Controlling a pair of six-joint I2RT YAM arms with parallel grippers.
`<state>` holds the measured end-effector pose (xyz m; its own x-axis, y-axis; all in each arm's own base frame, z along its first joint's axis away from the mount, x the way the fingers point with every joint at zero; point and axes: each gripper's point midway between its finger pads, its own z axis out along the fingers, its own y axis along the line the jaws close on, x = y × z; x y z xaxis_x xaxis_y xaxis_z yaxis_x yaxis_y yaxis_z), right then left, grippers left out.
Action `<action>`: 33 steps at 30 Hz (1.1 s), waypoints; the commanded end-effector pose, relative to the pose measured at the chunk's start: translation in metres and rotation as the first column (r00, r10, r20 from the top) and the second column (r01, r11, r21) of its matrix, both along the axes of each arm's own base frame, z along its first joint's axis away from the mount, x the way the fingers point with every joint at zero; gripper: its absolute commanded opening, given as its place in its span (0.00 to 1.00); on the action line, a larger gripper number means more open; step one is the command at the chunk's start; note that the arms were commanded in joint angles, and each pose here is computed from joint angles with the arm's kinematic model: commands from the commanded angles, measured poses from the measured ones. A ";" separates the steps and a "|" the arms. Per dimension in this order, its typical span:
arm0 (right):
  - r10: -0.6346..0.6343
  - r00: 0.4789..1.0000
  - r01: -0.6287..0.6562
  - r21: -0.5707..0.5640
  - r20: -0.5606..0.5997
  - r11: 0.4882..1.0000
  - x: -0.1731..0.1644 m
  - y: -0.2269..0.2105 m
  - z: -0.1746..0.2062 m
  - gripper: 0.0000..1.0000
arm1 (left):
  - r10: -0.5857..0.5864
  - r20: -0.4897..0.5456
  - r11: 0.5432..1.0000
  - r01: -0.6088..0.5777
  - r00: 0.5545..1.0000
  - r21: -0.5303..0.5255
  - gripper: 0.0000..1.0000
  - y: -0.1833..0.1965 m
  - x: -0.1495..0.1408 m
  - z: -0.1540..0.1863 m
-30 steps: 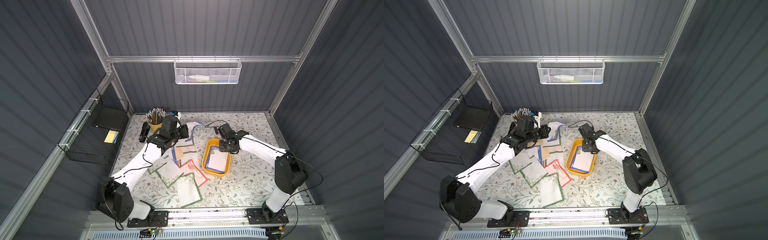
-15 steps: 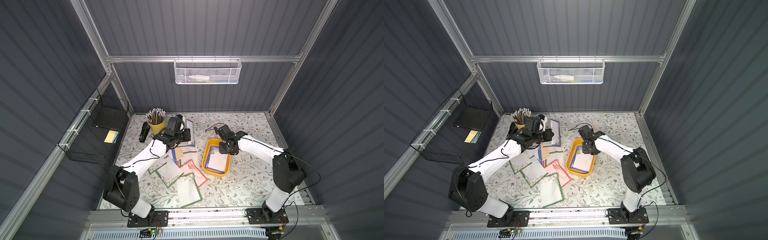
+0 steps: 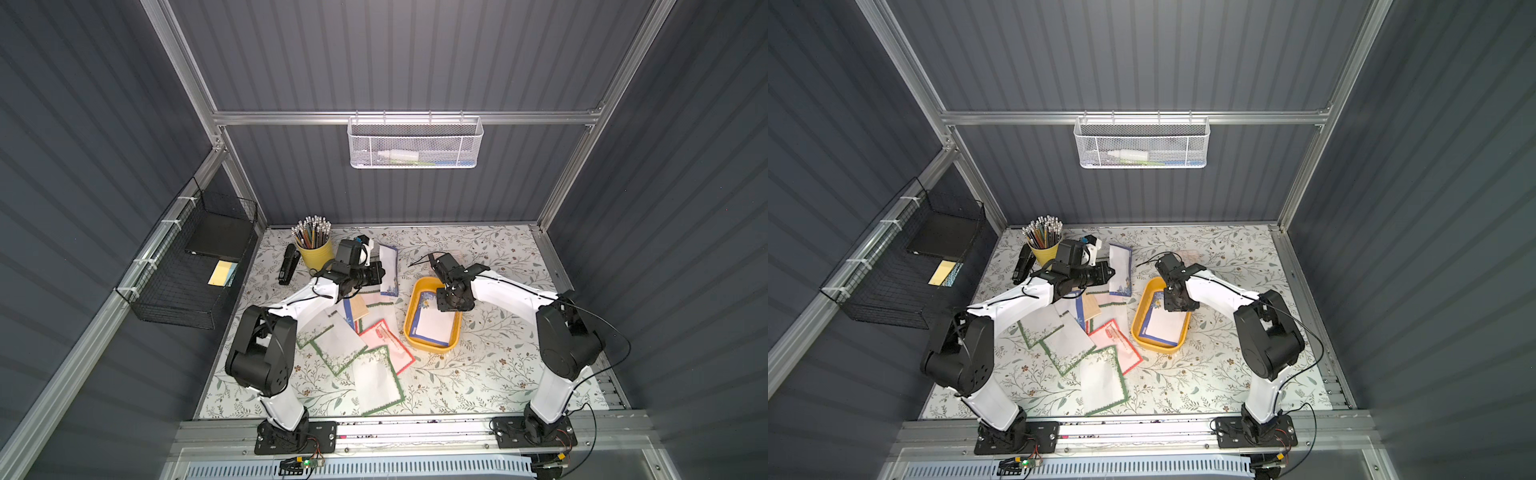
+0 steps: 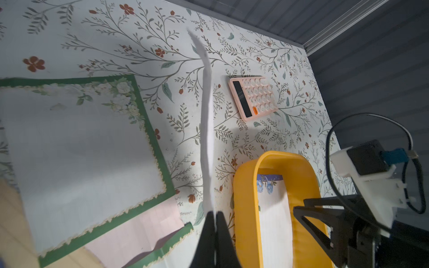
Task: Take out the stationery paper from the storage box
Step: Place the stationery paper at the center of the board, then adjust the stationery paper in the storage box.
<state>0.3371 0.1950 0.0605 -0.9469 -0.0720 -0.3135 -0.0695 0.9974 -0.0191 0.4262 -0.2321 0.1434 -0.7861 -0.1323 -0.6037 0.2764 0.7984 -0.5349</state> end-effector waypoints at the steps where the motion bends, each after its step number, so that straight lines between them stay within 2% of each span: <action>1: 0.014 0.999 -0.014 -0.011 -0.044 1.000 -0.010 -0.003 -0.008 0.38 | -0.048 0.022 0.999 0.048 0.999 -0.021 0.00 -0.009 0.004 -0.005; 10: 0.012 0.998 -0.013 -0.016 -0.069 1.000 -0.014 -0.004 -0.016 0.36 | -0.022 -0.032 1.000 0.023 0.999 0.010 0.01 -0.003 0.013 -0.042; 15: 0.014 0.997 -0.015 -0.010 -0.082 1.000 -0.015 -0.002 -0.020 0.36 | 0.066 -0.045 0.991 -0.060 0.997 0.121 0.33 0.016 0.020 -0.057; 17: 0.014 0.996 -0.016 -0.013 -0.092 1.000 -0.016 -0.002 -0.024 0.37 | 0.107 -0.042 0.981 -0.099 0.993 0.170 0.52 0.026 0.023 -0.059; 20: 0.017 0.995 -0.018 -0.016 -0.099 1.000 -0.017 -0.001 -0.026 0.37 | 0.154 -0.018 0.965 -0.147 0.988 0.218 0.60 0.037 0.027 -0.052; 23: 0.013 0.995 -0.015 -0.016 -0.097 1.000 -0.016 -0.001 -0.026 0.37 | 0.207 0.026 0.943 -0.206 0.978 0.260 0.62 0.051 0.031 -0.034; 26: 0.011 0.996 -0.012 -0.012 -0.090 1.000 -0.015 0.000 -0.024 0.36 | 0.220 0.087 0.940 -0.235 0.971 0.246 0.60 0.055 0.032 -0.002; 28: 0.009 0.996 -0.010 -0.005 -0.087 1.000 -0.014 0.001 -0.024 0.37 | 0.191 0.125 0.953 -0.214 0.974 0.216 0.59 0.051 0.030 0.022; 31: 0.007 0.996 -0.007 0.003 -0.093 1.000 -0.014 0.004 -0.027 0.39 | 0.156 0.129 0.970 -0.176 0.979 0.167 0.58 0.042 0.023 0.039; 33: 0.000 0.996 0.002 0.022 -0.092 1.000 -0.013 0.007 -0.031 0.47 | 0.132 0.112 0.979 -0.147 0.985 0.142 0.57 0.037 0.017 0.039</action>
